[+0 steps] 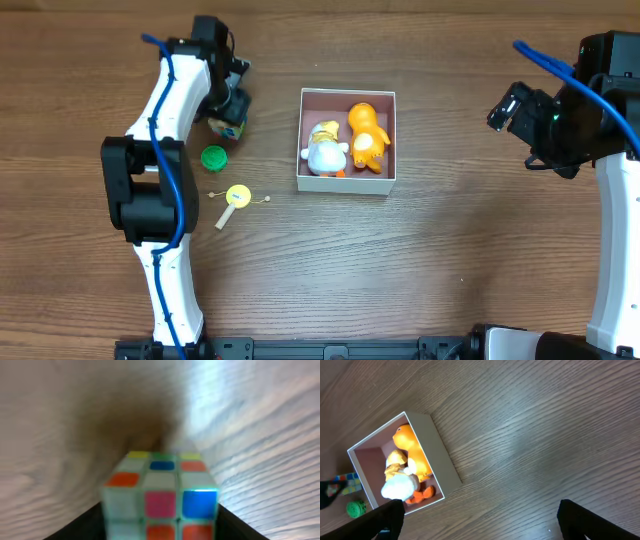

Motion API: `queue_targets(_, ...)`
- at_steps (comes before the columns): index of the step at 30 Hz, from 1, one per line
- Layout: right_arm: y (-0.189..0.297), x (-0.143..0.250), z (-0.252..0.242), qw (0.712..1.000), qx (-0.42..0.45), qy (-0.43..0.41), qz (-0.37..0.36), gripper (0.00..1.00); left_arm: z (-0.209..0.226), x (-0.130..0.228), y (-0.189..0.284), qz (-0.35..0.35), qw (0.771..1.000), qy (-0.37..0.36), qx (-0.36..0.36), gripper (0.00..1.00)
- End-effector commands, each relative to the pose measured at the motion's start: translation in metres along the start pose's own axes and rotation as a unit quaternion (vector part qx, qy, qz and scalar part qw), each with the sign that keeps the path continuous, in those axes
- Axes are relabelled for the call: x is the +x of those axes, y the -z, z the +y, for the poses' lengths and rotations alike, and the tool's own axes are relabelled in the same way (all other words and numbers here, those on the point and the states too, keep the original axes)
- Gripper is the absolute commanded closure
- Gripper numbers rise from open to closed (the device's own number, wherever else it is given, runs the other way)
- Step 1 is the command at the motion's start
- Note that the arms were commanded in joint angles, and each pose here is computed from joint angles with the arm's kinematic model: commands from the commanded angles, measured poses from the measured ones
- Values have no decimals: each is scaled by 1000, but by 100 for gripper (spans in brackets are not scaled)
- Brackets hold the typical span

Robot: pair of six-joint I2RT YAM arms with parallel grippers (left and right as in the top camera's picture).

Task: Pack container
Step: 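Lower the left gripper onto the Rubik's cube and grasp it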

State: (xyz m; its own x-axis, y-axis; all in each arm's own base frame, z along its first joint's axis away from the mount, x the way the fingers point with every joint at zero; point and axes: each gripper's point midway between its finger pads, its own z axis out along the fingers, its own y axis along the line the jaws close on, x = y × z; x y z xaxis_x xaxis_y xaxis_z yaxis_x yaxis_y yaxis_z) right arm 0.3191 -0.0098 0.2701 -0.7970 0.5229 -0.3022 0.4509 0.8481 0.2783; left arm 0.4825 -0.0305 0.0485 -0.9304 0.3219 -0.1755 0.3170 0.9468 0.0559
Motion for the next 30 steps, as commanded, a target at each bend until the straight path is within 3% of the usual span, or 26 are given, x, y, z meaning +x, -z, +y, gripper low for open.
queue_targets(1,1,-1,0,1000,-2,-2,-3,0,0,-15,15,-22,1000,-3,-5,43)
queue_targets(10,1,-1,0,1000,-2,-2,-3,0,-1,-11,15,-14,1000,-3,-2,30)
queue_targets(17,1,-1,0,1000,-2,-2,-3,0,-3,-4,9,-2,1000,-3,3,27)
queue_targets(23,1,-1,0,1000,-2,-2,-3,0,-7,-4,1,-1,1000,-3,13,33)
queue_targets(25,1,-1,0,1000,-2,-2,-3,0,-7,-5,0,-4,1000,-3,12,28)
queue_targets(30,1,-1,0,1000,-2,-2,-3,0,-6,-6,-2,-6,1000,-3,12,28)
